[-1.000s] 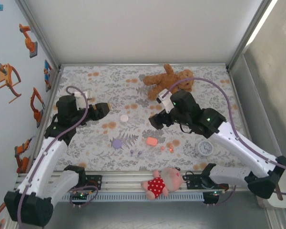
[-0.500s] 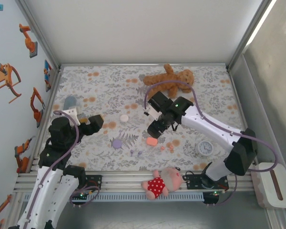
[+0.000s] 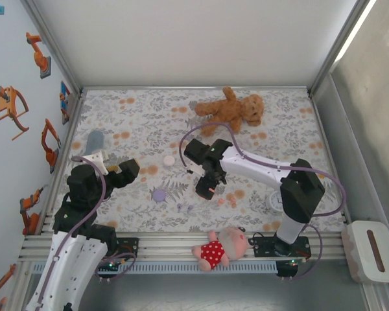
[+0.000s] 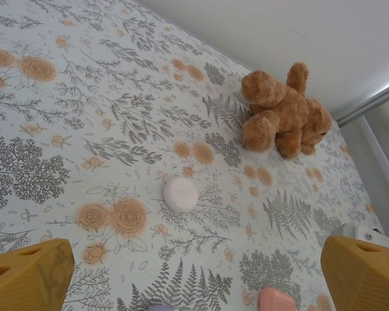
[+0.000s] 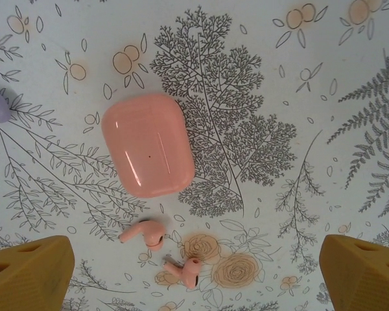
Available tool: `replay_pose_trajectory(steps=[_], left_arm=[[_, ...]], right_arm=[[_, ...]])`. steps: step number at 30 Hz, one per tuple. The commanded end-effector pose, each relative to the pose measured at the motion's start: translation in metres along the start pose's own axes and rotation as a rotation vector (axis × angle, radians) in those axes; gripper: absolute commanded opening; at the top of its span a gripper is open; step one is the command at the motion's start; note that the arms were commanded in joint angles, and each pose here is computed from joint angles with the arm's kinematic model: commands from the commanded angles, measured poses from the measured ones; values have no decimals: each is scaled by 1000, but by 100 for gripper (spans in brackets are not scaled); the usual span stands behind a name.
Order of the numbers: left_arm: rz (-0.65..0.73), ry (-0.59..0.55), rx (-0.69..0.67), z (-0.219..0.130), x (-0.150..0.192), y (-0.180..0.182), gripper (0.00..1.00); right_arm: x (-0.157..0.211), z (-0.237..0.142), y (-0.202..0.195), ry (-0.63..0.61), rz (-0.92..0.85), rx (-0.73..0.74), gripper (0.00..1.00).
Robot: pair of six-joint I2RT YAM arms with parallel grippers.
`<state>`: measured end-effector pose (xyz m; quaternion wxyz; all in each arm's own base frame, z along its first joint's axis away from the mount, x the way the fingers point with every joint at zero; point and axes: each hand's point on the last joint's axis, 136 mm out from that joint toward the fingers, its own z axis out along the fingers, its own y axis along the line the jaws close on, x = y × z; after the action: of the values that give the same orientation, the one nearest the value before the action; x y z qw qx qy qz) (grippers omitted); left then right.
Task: Insert wireless bluetooth earbuds into charging case
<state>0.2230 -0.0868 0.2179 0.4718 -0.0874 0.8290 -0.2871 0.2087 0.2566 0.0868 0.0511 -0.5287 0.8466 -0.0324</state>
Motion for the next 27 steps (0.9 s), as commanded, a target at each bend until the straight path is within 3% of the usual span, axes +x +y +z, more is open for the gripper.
replay_pose_trajectory(steps=[1, 16, 27], left_arm=[[-11, 8, -22, 0, 3, 5, 96], [2, 15, -47, -2, 4, 9, 96], [1, 14, -41, -1, 1, 7, 96]], right_arm=[[3, 14, 4, 56, -73, 16, 95], [6, 50, 17, 153, -159, -30, 87], [3, 64, 17, 175, -166, -35, 75]])
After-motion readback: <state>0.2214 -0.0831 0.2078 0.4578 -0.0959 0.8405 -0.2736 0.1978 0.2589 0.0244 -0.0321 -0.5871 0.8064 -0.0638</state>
